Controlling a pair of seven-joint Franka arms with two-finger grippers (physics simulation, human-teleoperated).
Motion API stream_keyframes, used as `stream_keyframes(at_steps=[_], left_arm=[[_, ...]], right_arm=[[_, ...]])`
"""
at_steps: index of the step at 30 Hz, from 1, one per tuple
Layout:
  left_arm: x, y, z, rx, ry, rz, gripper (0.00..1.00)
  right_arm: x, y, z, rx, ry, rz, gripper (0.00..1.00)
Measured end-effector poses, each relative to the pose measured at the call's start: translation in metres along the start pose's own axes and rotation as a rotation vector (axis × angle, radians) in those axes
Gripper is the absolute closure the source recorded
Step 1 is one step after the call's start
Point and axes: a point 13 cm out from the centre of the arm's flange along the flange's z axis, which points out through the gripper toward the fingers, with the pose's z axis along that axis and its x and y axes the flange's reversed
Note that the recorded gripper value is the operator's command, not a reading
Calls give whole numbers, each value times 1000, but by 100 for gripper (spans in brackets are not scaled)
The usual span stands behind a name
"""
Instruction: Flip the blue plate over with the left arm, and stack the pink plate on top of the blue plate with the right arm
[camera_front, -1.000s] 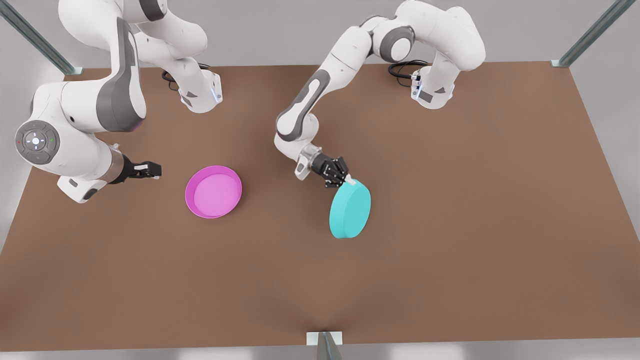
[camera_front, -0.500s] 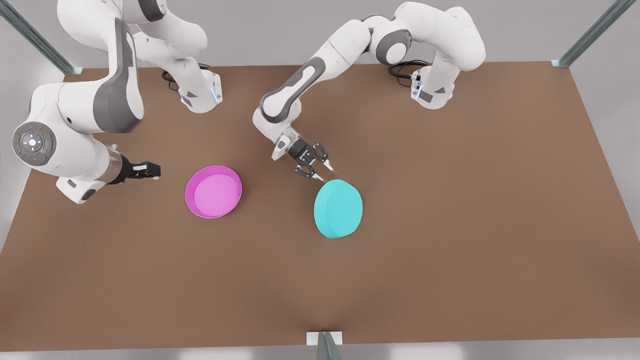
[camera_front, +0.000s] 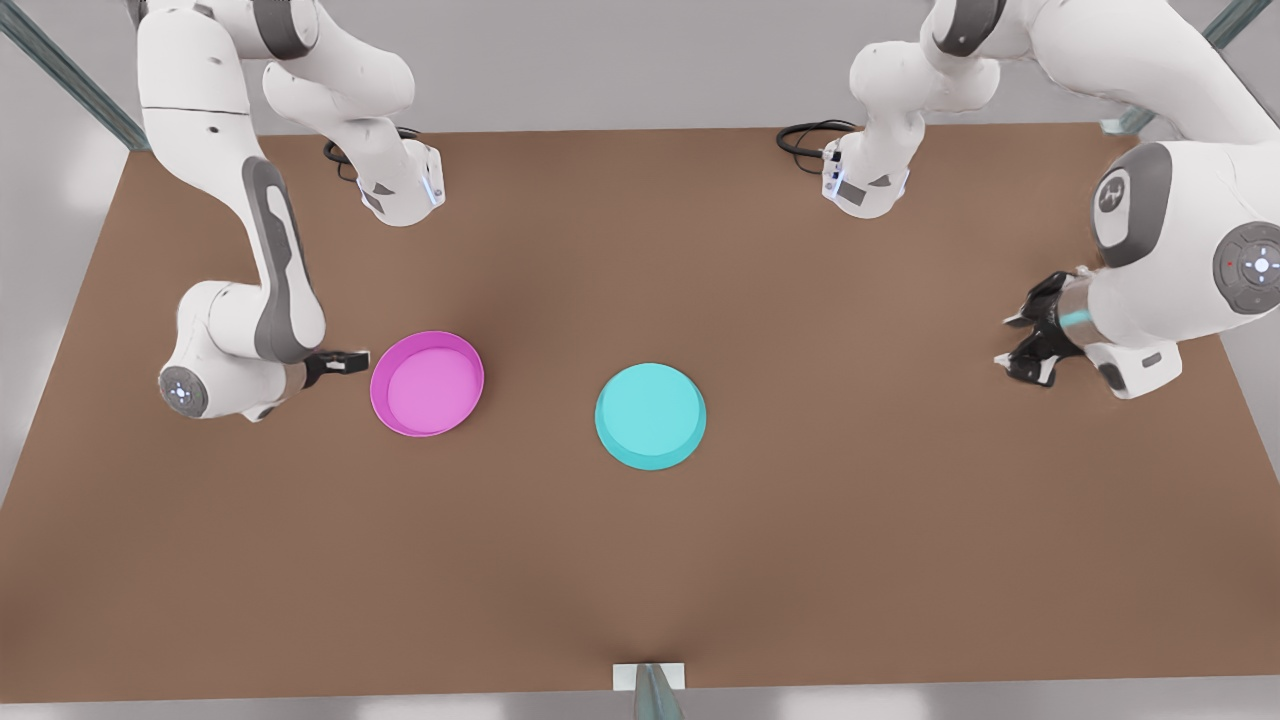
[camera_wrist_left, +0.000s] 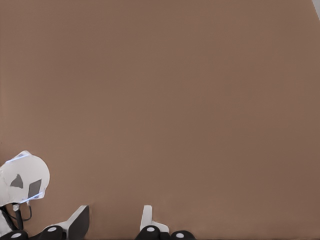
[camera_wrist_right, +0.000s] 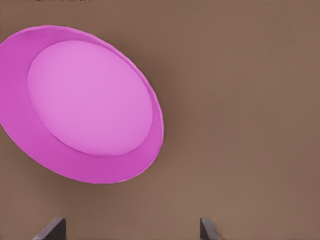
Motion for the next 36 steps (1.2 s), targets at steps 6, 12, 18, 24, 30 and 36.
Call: stream_keyframes(at_steps=[6, 12, 18, 24, 30, 36], left_arm=[[-14, -5, -1, 34, -70, 341, 0], [-8, -5, -1, 7, -47, 589, 0], [-2, 1, 1, -11, -26, 766, 0], [-2, 3, 1, -20, -28, 888, 0], [-2, 2, 2, -22, -29, 975, 0], [-3, 0, 3, -20, -34, 1038, 0]], right_arm=[[-29, -5, 53, -64, -145, 3, 0], [-61, -8, 62, -71, -259, -11, 0], [-64, -14, 88, -61, -260, -30, 0], [-59, -12, 109, -62, -240, -52, 0], [-61, -9, 109, -69, -246, -75, 50], [-63, -3, 111, -70, -245, -114, 79]])
